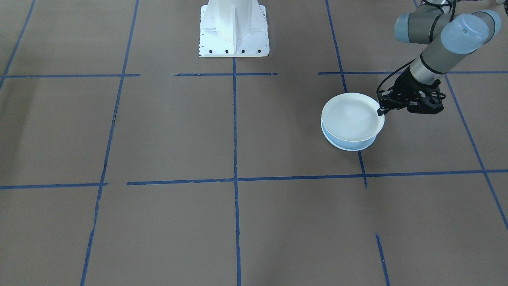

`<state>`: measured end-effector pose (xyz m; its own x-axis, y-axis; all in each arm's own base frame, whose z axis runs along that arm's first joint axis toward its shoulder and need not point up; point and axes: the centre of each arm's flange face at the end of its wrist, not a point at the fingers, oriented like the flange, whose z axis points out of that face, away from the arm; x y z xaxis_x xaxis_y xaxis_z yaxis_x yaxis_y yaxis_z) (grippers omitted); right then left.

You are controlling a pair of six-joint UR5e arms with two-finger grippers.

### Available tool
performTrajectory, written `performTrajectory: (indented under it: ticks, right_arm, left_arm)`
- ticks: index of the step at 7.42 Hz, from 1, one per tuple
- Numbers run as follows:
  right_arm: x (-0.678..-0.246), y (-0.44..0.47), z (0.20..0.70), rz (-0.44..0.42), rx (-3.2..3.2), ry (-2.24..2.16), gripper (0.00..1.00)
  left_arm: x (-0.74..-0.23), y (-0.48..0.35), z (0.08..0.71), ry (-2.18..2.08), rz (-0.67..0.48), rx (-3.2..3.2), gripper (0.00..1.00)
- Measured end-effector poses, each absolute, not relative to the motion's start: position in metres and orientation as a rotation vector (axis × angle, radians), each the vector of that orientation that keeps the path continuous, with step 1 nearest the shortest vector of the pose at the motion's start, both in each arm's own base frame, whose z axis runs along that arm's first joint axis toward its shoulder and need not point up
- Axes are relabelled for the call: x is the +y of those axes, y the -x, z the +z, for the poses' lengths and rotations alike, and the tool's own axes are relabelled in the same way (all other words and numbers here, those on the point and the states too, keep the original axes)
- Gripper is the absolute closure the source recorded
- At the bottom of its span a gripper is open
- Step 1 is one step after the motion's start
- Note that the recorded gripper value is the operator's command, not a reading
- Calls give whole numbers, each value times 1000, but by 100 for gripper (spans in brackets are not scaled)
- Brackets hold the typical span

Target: Stack plate in center

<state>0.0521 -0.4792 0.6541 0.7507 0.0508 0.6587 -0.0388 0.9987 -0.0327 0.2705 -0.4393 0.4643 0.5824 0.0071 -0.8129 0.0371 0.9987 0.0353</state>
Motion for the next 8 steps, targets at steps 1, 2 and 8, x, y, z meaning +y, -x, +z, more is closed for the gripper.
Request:
performTrajectory:
  ticks: [1, 2, 8]
  right_arm:
    - [-479, -52, 654, 49, -720, 17, 0]
    - [-479, -52, 654, 49, -720, 17, 0]
    - [-479, -52, 654, 49, -721, 17, 0]
  left_arm:
    - [-441, -268, 466, -55, -18, 950, 100]
    - [-442, -266, 466, -62, -14, 950, 90]
    - [-448, -254, 466, -86, 12, 955, 0]
